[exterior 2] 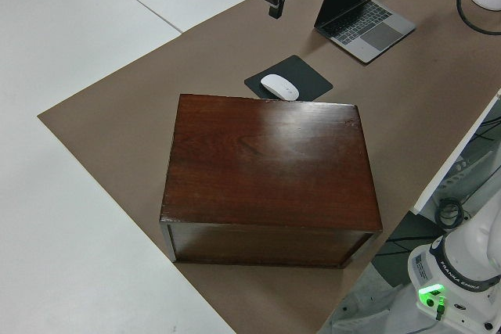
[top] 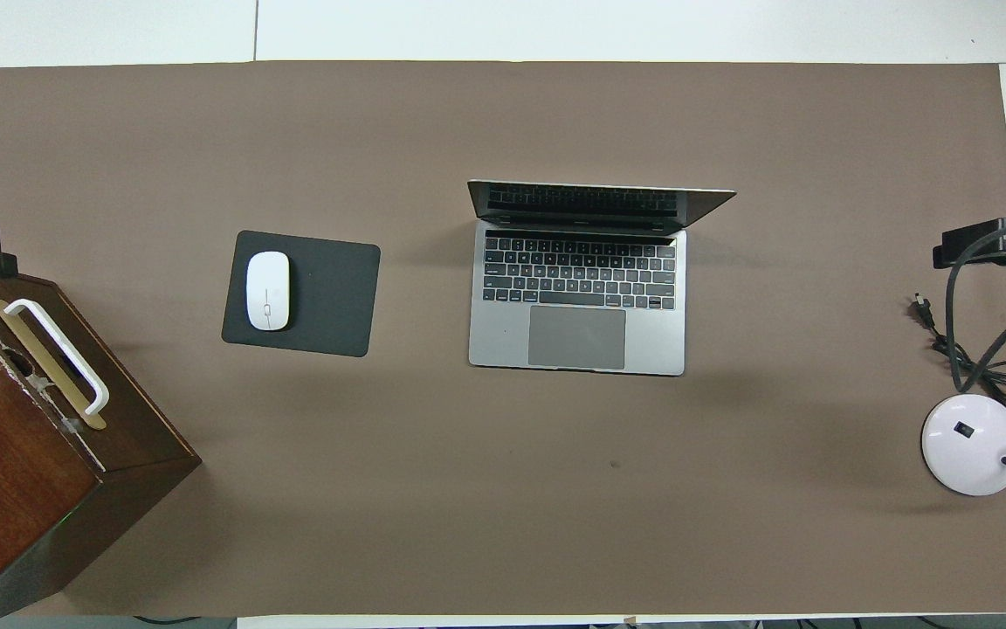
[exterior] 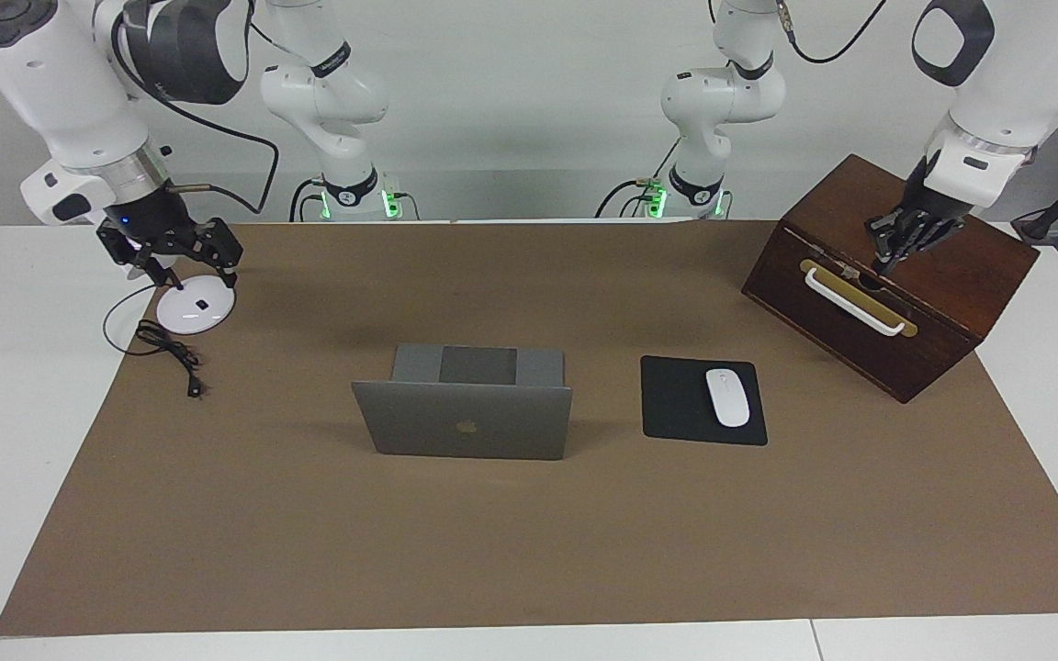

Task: Close laptop with both arms

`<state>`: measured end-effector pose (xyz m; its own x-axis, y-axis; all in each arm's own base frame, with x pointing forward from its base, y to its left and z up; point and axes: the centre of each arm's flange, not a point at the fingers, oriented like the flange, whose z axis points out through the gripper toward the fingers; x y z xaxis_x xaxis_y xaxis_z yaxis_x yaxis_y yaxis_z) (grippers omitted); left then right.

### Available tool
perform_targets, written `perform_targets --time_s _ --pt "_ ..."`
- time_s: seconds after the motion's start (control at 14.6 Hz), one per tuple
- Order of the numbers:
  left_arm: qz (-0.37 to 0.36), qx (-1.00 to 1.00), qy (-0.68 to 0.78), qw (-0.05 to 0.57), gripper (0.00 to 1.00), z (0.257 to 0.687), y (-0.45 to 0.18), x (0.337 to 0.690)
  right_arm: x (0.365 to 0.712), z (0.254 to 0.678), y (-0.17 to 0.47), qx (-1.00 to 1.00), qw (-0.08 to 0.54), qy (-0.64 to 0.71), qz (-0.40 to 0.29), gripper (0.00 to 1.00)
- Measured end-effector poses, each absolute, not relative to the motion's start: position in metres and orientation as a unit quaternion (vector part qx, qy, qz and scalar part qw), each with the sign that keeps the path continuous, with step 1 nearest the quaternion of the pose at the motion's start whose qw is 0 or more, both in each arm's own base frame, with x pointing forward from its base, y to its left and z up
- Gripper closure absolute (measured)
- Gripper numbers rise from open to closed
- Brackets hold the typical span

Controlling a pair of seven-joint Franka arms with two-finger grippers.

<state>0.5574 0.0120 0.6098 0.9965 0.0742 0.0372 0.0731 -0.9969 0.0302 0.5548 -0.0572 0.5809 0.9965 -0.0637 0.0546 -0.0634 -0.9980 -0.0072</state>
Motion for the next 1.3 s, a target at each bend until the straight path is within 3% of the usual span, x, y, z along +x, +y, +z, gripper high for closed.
perform_targets --time_s 0.07,0.61,0.68,0.96,1.3 --pt "0.02 0.999 0.036 0.019 0.99 0.608 0.009 0.558 0.557 0.581 -0.059 -0.999 0.002 0.032 -0.036 0.07" --pt "0.092 0.993 0.007 0.079 0.99 0.557 -0.081 0.545 0.582 0.559 -0.064 -0.996 -0.002 0.03 -0.087 0.94" --pt "0.106 0.991 0.007 0.083 0.99 0.546 -0.094 0.538 0.59 0.55 -0.065 -0.995 -0.002 0.03 -0.091 0.99" --pt "0.15 0.984 -0.003 0.098 0.99 0.515 -0.136 0.504 0.627 0.537 -0.052 -0.995 -0.001 0.015 -0.101 0.99" --pt "0.195 0.973 -0.018 0.125 0.99 0.496 -0.188 0.464 0.675 0.516 0.022 -0.994 -0.007 0.027 -0.106 0.99"
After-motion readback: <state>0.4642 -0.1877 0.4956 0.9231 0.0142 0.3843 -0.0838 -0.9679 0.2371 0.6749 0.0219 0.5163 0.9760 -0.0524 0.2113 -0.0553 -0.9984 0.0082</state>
